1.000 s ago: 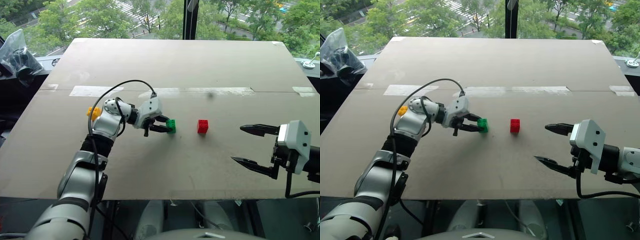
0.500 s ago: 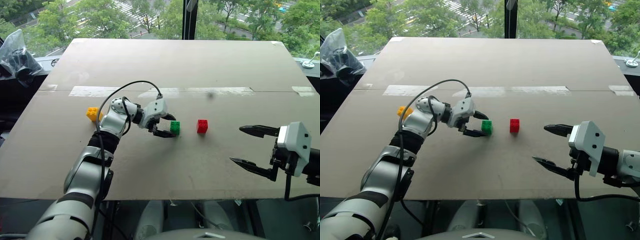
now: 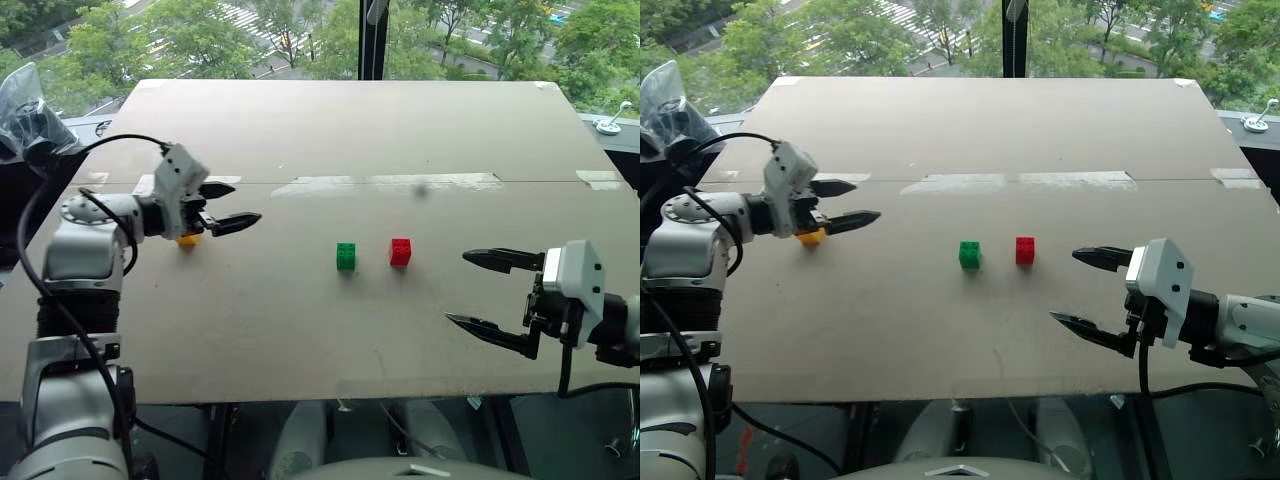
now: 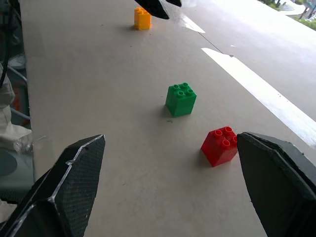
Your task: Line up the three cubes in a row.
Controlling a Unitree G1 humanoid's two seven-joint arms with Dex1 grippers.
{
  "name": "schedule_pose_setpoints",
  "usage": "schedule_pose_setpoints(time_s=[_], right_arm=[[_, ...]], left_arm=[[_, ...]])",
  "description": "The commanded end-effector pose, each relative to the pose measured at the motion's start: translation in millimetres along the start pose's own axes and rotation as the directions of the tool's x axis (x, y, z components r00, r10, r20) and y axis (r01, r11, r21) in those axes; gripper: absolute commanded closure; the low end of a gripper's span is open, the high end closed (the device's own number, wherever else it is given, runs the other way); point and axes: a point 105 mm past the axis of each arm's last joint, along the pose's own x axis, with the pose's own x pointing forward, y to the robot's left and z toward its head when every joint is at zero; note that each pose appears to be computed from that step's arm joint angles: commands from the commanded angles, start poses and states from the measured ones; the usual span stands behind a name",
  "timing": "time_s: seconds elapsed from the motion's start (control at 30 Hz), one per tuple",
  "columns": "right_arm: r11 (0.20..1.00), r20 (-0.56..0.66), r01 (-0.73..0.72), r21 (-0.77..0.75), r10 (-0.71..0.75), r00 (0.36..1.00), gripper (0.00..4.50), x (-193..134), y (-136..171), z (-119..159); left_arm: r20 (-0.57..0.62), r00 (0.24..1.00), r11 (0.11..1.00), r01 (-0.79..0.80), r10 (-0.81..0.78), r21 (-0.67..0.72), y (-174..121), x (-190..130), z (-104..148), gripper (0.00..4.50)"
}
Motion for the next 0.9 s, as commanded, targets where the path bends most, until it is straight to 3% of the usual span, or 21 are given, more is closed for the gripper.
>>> schedule_pose_setpoints(time_s=[0.03, 0.2, 0.37, 0.77, 0.8, 0.87, 0.9], right_arm=[[0.999, 0.036, -0.014, -0.037, 0.016, 0.999, 0.10, 4, 0, 6], [0.999, 0.043, -0.031, -0.042, 0.033, 0.999, 0.10, 9, 0, 5], [0.999, 0.042, -0.030, -0.041, 0.031, 0.999, 0.10, 10, 3, 4], [0.999, 0.039, -0.006, -0.044, 0.008, 0.999, 0.10, 9, 4, 4], [0.999, 0.038, -0.003, -0.045, 0.005, 0.999, 0.10, 8, 4, 4], [0.999, 0.037, 0.001, -0.047, 0.001, 0.999, 0.10, 8, 3, 4], [0.999, 0.036, 0.003, -0.047, -0.001, 0.999, 0.10, 8, 3, 4]], left_arm=[[-0.007, 0.994, 0.993, -0.107, 0.107, -0.041, 9, -21, 2, 0.03], [-0.135, 0.948, 0.938, -0.308, 0.288, -0.157, 37, -38, -22, 0.03], [-0.184, 0.900, 0.876, -0.429, 0.394, -0.220, 44, -40, -39, 0.03], [-0.186, 0.885, 0.849, -0.463, 0.427, -0.253, 42, -17, -57, 0.03], [-0.190, 0.886, 0.854, -0.459, 0.422, -0.245, 42, -16, -60, 0.41], [-0.188, 0.887, 0.860, -0.456, 0.421, -0.230, 44, -16, -63, 0.68], [-0.185, 0.891, 0.866, -0.448, 0.414, -0.223, 44, -15, -63, 1.22]])
